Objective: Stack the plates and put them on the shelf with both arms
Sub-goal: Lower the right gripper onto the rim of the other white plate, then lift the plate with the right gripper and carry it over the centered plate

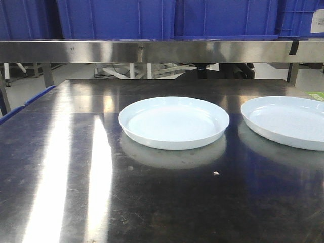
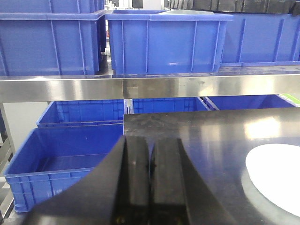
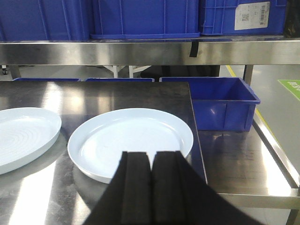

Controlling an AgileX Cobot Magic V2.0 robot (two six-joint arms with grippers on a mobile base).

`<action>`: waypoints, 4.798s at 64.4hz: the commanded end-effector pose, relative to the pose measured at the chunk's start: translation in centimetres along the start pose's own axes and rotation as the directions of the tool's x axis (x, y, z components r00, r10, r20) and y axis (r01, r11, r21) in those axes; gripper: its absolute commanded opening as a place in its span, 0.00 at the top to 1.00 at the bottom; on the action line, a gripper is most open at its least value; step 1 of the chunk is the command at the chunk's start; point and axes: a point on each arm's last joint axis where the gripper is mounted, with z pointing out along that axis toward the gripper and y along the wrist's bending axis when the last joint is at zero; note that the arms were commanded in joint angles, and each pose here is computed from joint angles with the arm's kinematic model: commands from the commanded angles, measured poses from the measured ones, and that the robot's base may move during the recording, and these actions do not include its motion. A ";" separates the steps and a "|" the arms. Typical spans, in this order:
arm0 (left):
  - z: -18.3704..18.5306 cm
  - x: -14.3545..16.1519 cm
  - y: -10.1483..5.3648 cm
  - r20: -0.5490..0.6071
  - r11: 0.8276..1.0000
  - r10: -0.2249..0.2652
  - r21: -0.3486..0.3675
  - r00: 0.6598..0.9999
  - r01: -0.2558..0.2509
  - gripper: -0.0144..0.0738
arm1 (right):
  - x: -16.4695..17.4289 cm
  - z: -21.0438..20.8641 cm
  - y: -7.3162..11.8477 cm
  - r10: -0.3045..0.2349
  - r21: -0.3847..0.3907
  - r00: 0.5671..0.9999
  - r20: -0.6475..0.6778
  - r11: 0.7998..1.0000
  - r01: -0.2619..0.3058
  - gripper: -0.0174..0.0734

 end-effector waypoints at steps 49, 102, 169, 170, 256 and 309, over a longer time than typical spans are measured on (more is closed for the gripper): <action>0.0 -1.6 0.1 0.099 1.000 0.001 -0.015 0.995 0.000 0.75 | -4.8 1.1 0.4 -0.002 -0.003 0.996 -0.089 1.000 0.002 0.75; 0.0 -1.6 0.1 0.099 1.000 0.001 -0.015 0.995 0.000 0.75 | -7.0 12.0 0.6 0.050 0.033 0.652 -0.756 0.999 -0.038 0.75; 0.0 -1.6 0.1 0.099 1.000 0.001 -0.015 0.995 0.000 0.75 | -9.6 29.2 -5.7 0.144 0.144 0.400 -0.905 0.989 -0.030 0.38; 0.0 -1.6 0.1 0.099 1.000 0.001 -0.015 0.995 0.000 0.75 | -9.6 29.4 -5.8 0.144 0.144 0.397 -0.906 0.989 -0.030 0.38; 0.0 -1.5 0.1 0.097 1.000 0.001 -0.015 0.995 0.000 0.75 | -6.2 32.2 -6.8 0.161 0.156 0.281 -0.946 0.987 -0.042 0.73; 0.0 -1.5 0.1 0.097 1.000 0.001 -0.015 0.995 0.000 0.75 | -16.0 33.4 -4.0 0.175 0.070 0.393 -0.903 0.961 -0.266 0.75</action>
